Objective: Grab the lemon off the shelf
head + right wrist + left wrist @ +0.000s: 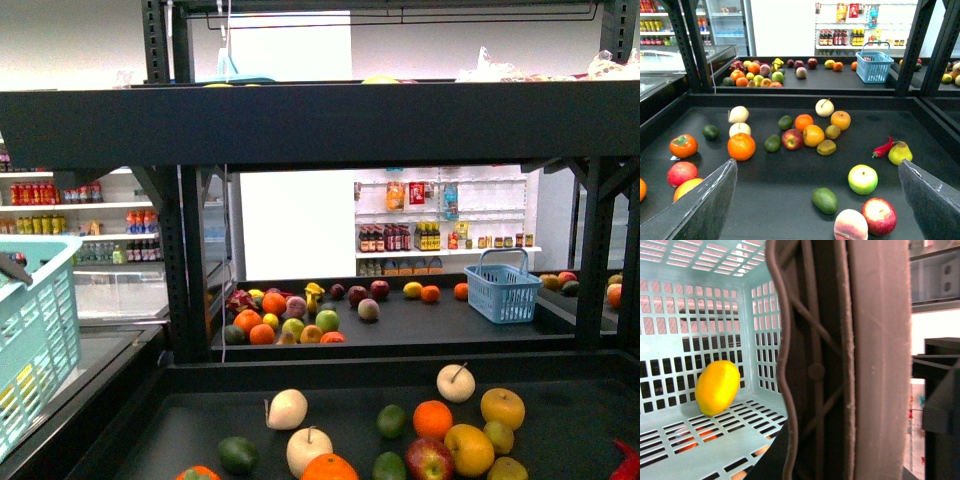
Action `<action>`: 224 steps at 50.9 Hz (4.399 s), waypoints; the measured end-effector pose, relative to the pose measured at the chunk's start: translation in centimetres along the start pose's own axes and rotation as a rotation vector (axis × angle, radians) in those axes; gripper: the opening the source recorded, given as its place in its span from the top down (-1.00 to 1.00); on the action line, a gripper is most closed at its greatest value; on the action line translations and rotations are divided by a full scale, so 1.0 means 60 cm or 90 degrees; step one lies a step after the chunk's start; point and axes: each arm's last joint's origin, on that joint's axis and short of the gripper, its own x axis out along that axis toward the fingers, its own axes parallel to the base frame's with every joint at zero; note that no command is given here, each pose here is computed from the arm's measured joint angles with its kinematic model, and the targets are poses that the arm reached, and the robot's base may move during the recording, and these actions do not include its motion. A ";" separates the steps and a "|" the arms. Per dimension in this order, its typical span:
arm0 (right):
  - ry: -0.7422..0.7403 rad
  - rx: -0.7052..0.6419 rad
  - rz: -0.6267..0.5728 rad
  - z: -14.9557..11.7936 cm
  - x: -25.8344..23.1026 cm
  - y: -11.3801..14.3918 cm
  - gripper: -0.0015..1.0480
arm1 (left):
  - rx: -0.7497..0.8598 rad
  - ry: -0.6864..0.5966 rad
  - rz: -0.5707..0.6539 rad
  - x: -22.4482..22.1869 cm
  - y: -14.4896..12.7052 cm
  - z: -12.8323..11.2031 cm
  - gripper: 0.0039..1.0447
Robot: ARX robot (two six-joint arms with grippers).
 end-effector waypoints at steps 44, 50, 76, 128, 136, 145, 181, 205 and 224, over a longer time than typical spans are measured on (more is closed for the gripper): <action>0.000 0.000 0.000 0.000 0.000 0.000 -0.85 | 0.088 0.005 0.128 0.044 0.025 0.033 0.60; 0.000 0.000 0.000 0.000 0.000 0.000 -0.85 | 0.092 0.000 0.127 0.043 0.019 0.033 0.22; 0.000 0.000 0.000 0.000 0.000 0.000 -0.85 | 0.124 -0.005 0.139 0.036 0.017 0.042 -0.86; 0.000 0.000 0.000 0.000 0.000 0.000 -0.85 | 0.533 -0.254 -0.133 -0.353 0.059 -0.047 -0.86; 0.000 0.000 0.000 0.000 0.000 0.000 -0.85 | 0.760 -0.071 -0.329 -0.397 0.220 -0.109 -0.43; 0.000 0.000 0.000 0.000 0.000 0.000 -0.85 | 0.834 -0.027 -0.352 -0.398 0.310 -0.125 0.30; 0.000 0.000 0.000 0.000 0.000 0.000 -0.85 | 0.841 -0.039 -0.362 -0.416 0.385 -0.128 0.96; 0.000 0.000 0.000 0.000 0.000 0.000 -0.85 | 0.843 -0.035 -0.359 -0.433 0.415 -0.125 0.96; 0.000 0.000 0.000 0.000 0.000 0.000 -0.85 | 0.840 -0.042 -0.364 -0.435 0.415 -0.124 0.93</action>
